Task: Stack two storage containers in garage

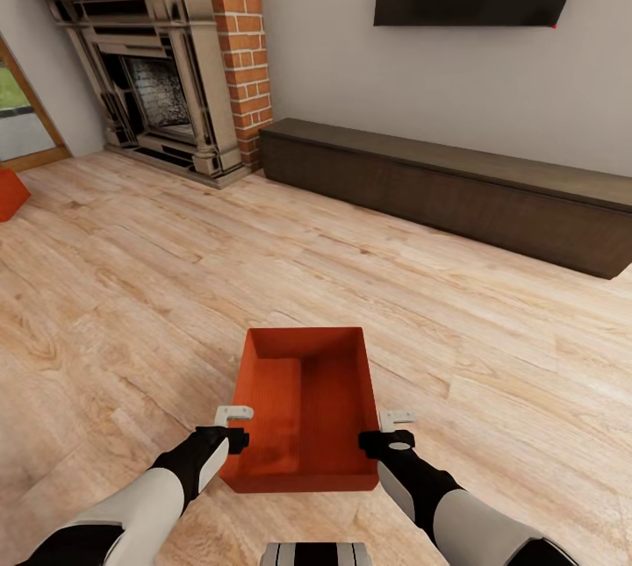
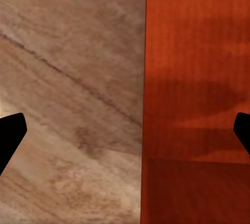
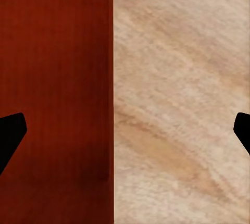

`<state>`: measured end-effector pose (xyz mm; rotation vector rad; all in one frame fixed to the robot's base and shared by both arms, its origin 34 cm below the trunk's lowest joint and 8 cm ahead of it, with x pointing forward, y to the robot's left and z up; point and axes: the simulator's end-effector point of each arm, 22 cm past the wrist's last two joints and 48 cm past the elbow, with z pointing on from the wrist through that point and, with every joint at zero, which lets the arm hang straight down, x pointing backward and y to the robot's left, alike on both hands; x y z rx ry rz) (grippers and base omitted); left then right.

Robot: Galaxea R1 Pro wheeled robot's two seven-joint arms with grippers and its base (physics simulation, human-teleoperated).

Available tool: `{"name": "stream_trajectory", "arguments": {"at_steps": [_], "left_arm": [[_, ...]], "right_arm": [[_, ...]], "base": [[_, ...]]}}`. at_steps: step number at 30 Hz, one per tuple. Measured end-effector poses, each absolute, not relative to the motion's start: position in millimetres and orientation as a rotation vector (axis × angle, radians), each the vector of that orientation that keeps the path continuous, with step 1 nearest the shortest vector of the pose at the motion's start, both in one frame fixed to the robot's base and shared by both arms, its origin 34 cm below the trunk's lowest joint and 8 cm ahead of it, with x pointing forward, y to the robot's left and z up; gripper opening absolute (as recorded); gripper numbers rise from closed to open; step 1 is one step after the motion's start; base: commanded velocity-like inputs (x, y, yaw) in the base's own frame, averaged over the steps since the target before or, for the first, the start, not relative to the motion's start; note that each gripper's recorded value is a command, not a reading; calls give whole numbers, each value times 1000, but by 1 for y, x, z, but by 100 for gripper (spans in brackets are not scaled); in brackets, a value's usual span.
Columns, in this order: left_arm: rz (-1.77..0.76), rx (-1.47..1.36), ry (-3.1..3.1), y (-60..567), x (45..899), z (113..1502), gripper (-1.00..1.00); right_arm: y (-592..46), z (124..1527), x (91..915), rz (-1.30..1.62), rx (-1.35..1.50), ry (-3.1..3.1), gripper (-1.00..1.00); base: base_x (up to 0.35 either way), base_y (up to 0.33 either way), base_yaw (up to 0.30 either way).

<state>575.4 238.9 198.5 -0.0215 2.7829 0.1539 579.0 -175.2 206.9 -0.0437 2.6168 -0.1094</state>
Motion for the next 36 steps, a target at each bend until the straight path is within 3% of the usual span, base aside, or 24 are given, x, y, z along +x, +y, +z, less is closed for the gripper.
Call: {"name": "stream_trajectory", "arguments": {"at_steps": [17, 18, 19, 36], "left_arm": [[158, -23, 2782, 241, 576, 199, 100], [158, -23, 2782, 240, 576, 199, 100], [158, -23, 2782, 240, 576, 199, -100], [133, -54, 2788, 237, 574, 198, -100]], "right_arm": [[-175, 207, 579, -108, -41, 2617, 100], [-175, 207, 579, -108, -41, 2617, -100], [-175, 207, 579, -108, -40, 2617, -100], [-172, 207, 579, -95, -39, 2618, -100]], "base": [[0, 0, 0], [0, 0, 0], [0, 0, 0], [0, 0, 0]]}}
